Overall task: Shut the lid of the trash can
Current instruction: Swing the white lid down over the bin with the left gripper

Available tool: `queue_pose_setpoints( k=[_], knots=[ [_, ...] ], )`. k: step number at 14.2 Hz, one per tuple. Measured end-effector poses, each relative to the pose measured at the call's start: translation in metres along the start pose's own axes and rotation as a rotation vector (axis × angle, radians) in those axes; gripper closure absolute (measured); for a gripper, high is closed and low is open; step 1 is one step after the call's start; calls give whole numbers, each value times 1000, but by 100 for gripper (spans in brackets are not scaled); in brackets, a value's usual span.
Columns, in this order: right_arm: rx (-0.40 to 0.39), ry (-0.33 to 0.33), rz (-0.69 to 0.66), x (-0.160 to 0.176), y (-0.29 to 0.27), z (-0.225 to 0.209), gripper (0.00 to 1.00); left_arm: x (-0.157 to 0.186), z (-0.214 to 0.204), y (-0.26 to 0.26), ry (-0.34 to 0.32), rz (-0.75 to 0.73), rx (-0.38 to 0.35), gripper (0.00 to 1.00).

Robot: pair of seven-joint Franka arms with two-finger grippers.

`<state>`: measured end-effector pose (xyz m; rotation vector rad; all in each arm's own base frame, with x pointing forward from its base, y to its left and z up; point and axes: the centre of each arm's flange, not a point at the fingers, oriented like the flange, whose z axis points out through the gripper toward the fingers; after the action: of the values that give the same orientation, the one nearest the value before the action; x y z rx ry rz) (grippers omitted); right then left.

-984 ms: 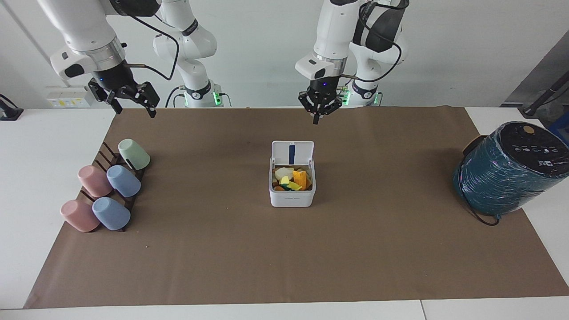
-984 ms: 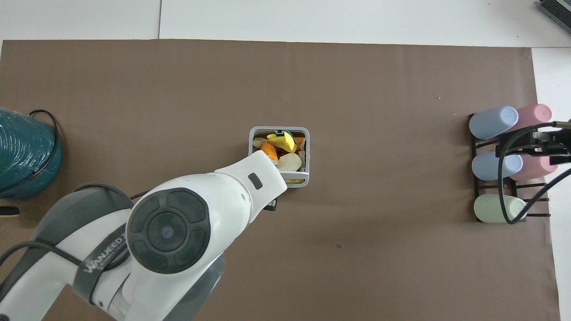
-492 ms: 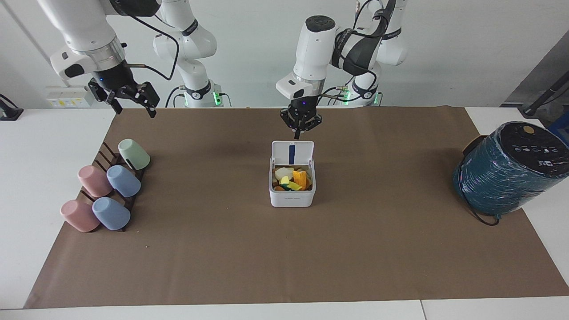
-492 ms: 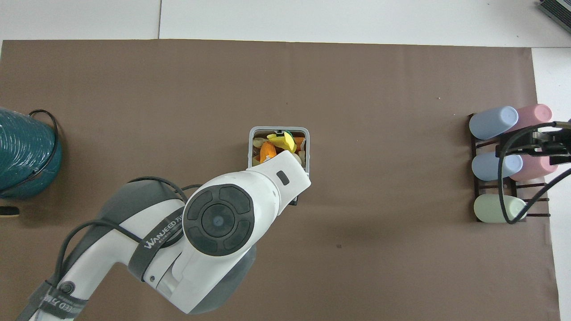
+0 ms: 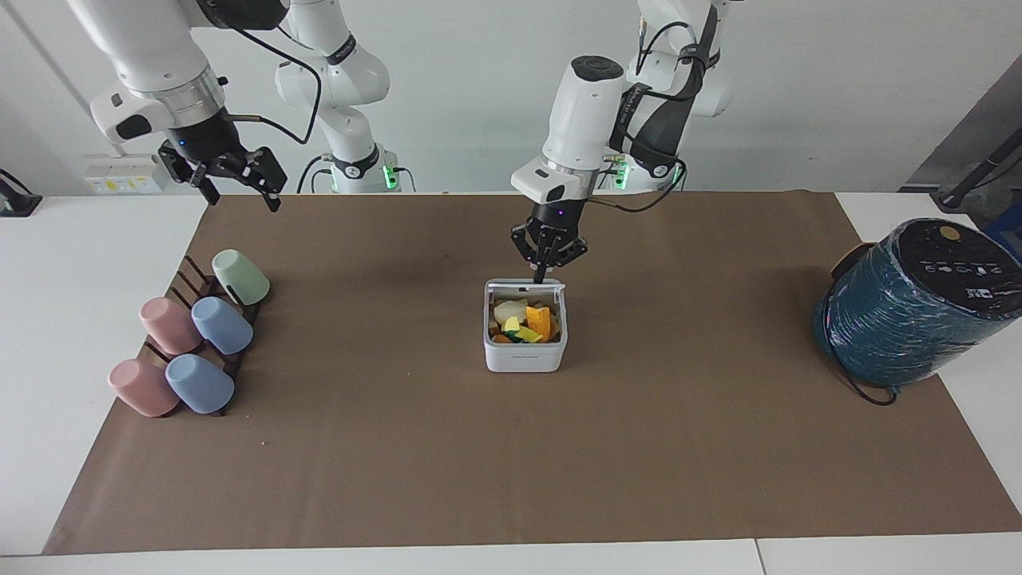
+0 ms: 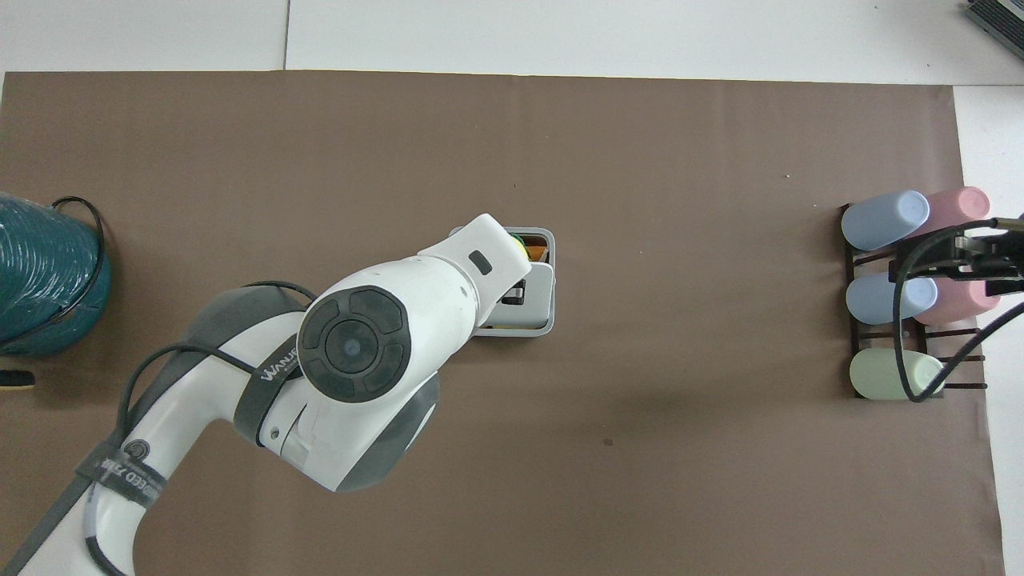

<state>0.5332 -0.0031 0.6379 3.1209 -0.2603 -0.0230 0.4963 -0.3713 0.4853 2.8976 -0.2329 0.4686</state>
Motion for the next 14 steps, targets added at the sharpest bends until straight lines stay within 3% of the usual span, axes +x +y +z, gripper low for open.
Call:
queue_pose_setpoints(
  k=[8,14],
  knots=[
    [0,0,0,0,0,0,0,39,57,5,10,-57,-1,96],
    [0,0,0,0,0,0,0,40,93,3,-8,-63,11,96]
  ],
)
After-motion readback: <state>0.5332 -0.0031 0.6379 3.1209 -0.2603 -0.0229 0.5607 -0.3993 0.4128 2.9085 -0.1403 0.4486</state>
